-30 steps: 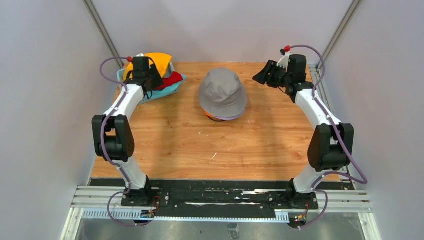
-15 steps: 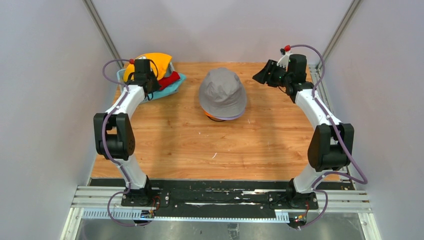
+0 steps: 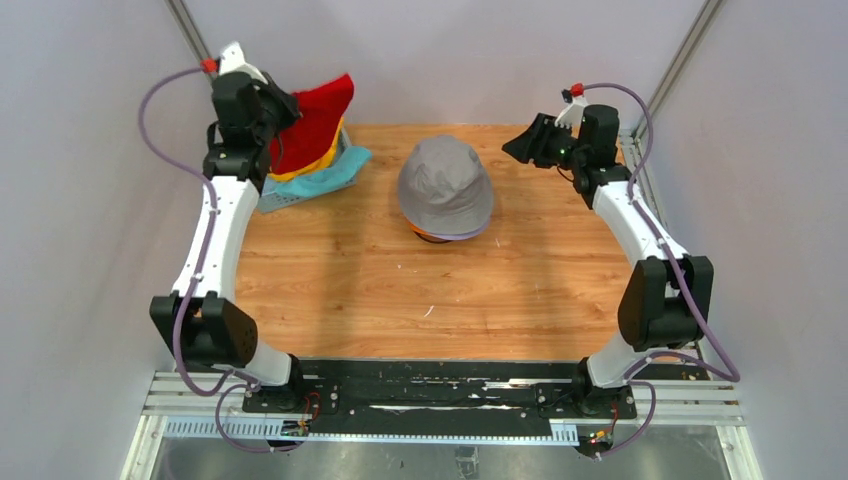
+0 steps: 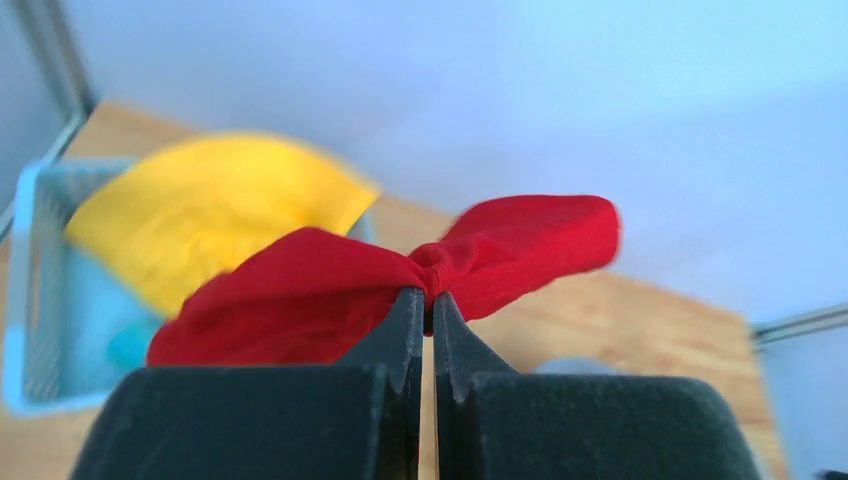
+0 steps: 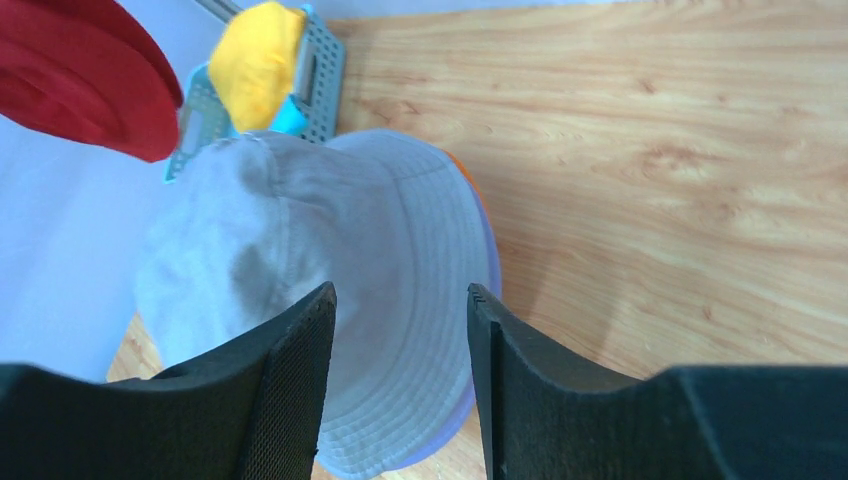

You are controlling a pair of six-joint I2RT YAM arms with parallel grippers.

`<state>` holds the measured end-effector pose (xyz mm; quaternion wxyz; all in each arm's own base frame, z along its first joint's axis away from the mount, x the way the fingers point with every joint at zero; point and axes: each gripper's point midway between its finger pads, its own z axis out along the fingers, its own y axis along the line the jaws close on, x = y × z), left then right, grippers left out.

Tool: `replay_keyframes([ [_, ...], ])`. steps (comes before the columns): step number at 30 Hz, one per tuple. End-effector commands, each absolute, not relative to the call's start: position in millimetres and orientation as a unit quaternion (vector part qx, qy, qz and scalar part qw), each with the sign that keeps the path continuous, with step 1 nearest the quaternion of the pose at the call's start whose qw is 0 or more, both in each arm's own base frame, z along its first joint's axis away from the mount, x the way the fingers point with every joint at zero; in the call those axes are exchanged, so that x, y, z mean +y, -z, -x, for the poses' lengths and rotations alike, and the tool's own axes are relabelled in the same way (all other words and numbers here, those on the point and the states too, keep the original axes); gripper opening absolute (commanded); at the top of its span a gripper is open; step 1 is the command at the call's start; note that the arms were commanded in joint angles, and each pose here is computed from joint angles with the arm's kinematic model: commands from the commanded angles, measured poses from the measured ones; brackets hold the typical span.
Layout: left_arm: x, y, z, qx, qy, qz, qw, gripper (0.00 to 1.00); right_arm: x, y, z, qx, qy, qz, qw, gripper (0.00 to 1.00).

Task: Stack the hats

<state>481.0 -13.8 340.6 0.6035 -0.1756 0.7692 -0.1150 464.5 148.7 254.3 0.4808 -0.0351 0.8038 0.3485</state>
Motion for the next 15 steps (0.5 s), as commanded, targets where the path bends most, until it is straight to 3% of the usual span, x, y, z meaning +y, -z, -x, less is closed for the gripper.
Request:
replay_keyframes([
  [1, -46.6, -451.2, -463.5, 0.689, 0.221, 0.130, 0.678, 0.00, 169.4, -312.7, -449.4, 0.734, -0.389, 0.112, 0.545, 0.50],
  [7, -78.0, -495.0, -440.5, 0.656, 0.322, 0.099, 0.676, 0.00, 197.2, -359.3, -428.1, 0.659, -0.445, 0.196, 0.574, 0.49],
  [15, -117.3, -515.4, -415.5, 0.627, 0.431, 0.066, 0.645, 0.00, 258.8, -397.4, -394.0, 0.549, -0.573, 0.296, 0.532, 0.48],
])
